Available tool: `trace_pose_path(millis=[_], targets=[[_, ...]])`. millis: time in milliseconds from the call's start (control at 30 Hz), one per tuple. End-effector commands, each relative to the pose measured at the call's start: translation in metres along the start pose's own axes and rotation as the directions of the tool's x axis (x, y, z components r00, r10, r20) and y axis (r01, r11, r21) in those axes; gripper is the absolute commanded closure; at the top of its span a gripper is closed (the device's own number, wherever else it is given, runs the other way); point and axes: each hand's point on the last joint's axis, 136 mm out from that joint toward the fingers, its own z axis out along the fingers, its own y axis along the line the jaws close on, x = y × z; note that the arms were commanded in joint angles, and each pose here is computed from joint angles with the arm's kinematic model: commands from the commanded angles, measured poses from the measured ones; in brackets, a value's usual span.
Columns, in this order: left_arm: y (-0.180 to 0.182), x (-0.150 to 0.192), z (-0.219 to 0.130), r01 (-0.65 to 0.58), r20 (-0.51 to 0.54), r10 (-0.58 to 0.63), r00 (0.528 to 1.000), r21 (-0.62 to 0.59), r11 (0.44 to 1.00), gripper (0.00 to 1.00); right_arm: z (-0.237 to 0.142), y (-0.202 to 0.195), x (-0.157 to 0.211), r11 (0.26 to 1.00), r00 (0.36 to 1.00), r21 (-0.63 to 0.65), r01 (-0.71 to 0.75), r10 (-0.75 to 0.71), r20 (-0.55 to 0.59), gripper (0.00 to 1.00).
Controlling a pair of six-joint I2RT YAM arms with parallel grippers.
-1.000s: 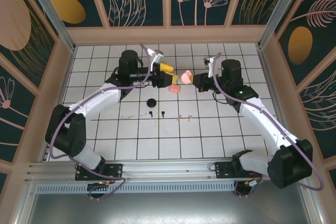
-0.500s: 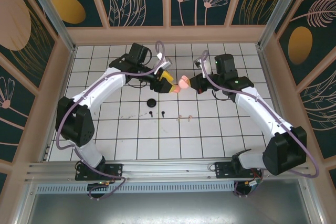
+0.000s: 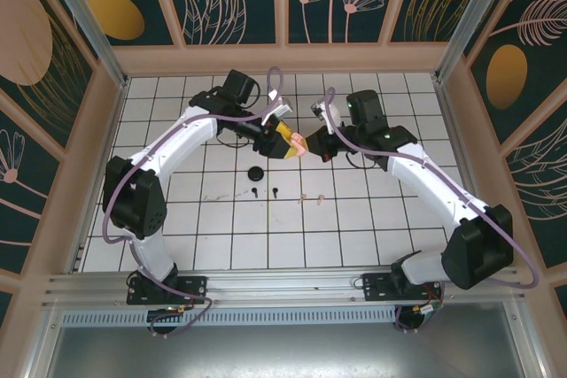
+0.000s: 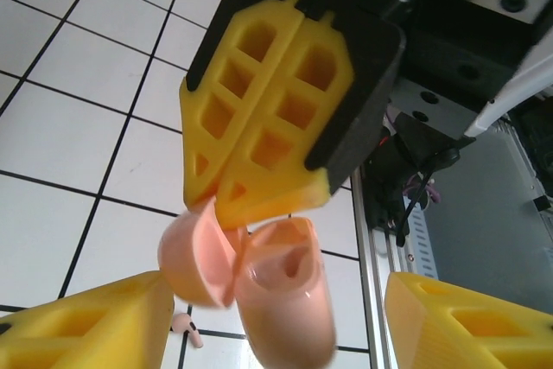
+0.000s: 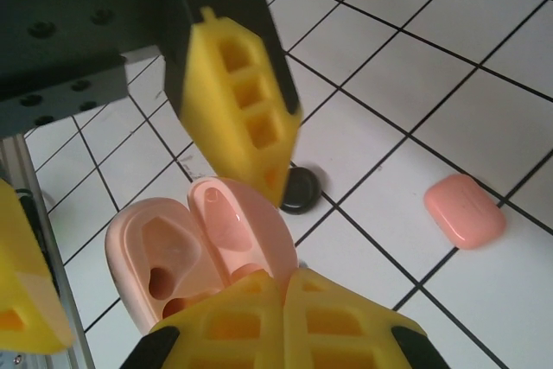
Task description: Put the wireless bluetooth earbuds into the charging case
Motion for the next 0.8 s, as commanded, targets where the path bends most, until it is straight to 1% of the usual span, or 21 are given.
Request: trace_pose_path(millis=[0,400,600,767], targets=[[-0.0048,-0.0039,0.0001,-0.012,0.011,0.012,1.000,0.051,0.999,0.36,0.0034,0.0049,-0.0123,0.999,0.999,-0.009,0.034,-0.034,0.017,1.00],[-0.0078,0.0020,0.0007,-0.019,0.001,0.019,1.000,0.069,0.997,0.44,0.0091,0.0011,-0.0126,0.999,0.999,0.009,0.033,-0.033,0.016,1.00],[-0.0104,-0.0005,-0.0016,-0.031,0.012,0.030,0.999,0.073,0.997,0.55,0.0091,-0.0017,-0.0093,0.999,1.000,0.022,0.030,-0.030,0.009,1.00],[-0.0118,-0.0031,-0.0022,-0.032,0.024,0.030,0.999,0.087,0.996,0.58,0.0082,-0.0018,-0.0110,0.999,0.999,0.025,0.029,-0.029,0.016,1.00]])
